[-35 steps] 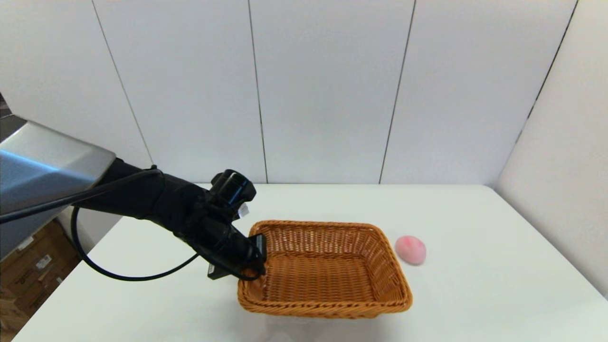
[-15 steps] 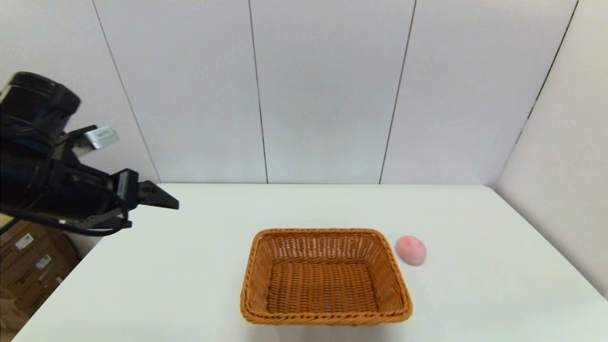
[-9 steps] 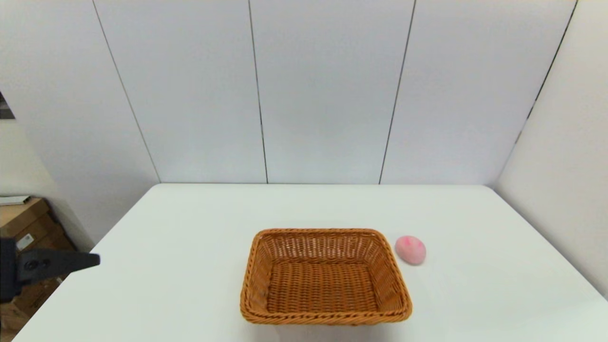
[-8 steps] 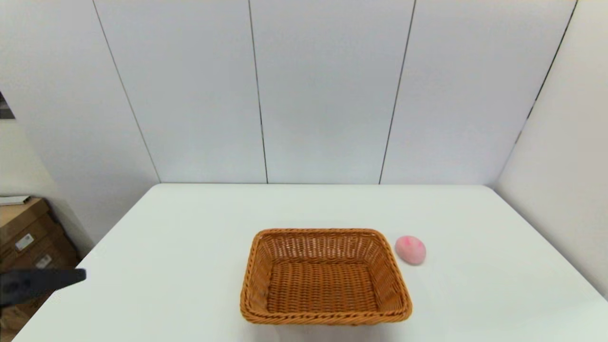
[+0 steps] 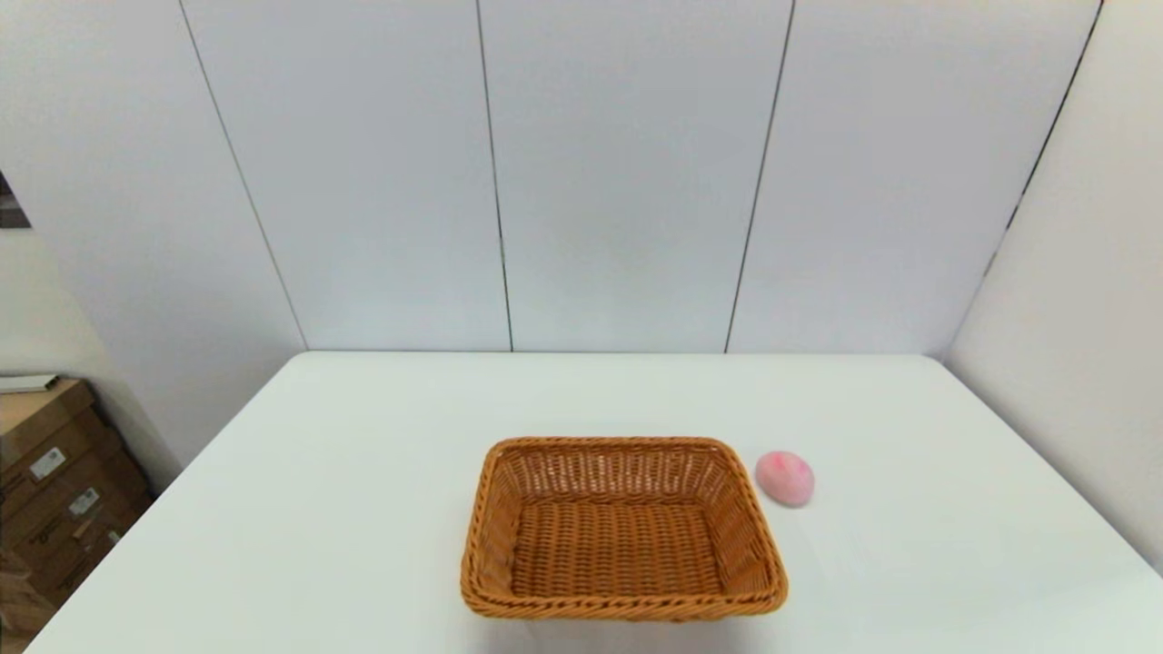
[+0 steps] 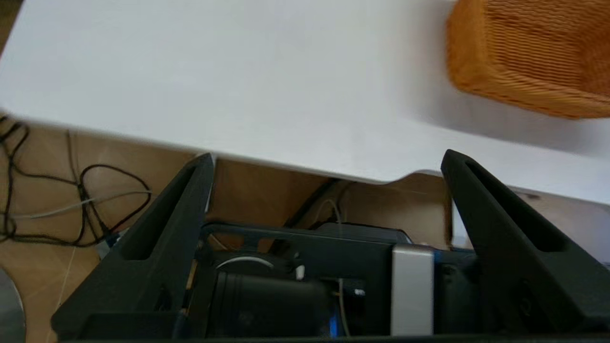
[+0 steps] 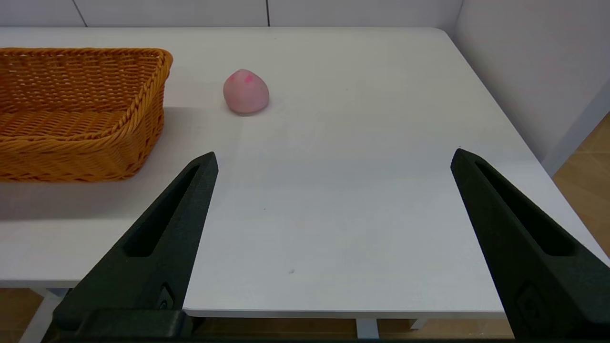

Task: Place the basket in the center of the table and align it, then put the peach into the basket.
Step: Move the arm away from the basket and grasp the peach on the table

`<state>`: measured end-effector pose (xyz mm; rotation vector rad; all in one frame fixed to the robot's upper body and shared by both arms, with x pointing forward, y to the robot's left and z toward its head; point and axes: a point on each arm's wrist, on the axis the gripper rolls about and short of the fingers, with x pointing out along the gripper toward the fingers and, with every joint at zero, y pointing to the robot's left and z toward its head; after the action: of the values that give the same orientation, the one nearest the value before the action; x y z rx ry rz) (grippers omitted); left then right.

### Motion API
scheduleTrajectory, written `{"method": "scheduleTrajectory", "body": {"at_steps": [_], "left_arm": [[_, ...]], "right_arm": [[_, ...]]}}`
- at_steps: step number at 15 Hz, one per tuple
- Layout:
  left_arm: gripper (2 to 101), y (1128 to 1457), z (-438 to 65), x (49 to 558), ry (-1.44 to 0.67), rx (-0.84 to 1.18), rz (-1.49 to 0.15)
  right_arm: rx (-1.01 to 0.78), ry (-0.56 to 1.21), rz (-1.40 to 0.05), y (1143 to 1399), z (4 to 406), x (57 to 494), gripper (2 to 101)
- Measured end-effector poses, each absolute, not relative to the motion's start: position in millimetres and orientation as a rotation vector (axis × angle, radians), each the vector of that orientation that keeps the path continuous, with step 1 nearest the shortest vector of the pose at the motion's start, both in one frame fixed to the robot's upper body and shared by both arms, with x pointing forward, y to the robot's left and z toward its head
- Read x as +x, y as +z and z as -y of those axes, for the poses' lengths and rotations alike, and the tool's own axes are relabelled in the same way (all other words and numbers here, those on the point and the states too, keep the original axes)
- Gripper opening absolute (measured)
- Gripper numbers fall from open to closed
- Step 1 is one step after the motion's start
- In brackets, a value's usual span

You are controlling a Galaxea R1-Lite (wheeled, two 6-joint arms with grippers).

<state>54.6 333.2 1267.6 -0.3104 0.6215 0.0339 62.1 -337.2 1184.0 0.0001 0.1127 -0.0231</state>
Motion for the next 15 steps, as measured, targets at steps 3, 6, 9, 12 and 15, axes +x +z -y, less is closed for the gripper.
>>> {"method": "scheduleTrajectory", "body": {"at_steps": [3,6,9,12,15], "left_arm": [[97.0,1240,-331,45,0.077,-0.289,-0.6],[97.1,1223,-332,45,0.044,-0.223,-0.501],[97.1,1206,-334,50,0.052,-0.112,-0.379],[97.4,1192,-334,60,0.062,-0.057,-0.269],[97.6,1187,-334,62,0.037,-0.047,-0.164]], "right_arm": [[0.001,-0.023,-0.112,1184,337,62,97.1],[0.002,-0.023,-0.109,1184,337,62,97.1],[0.002,-0.023,-0.106,1184,337,62,97.1],[0.002,-0.023,-0.105,1185,337,62,97.1],[0.003,-0.03,-0.117,1183,337,62,97.1]]}}
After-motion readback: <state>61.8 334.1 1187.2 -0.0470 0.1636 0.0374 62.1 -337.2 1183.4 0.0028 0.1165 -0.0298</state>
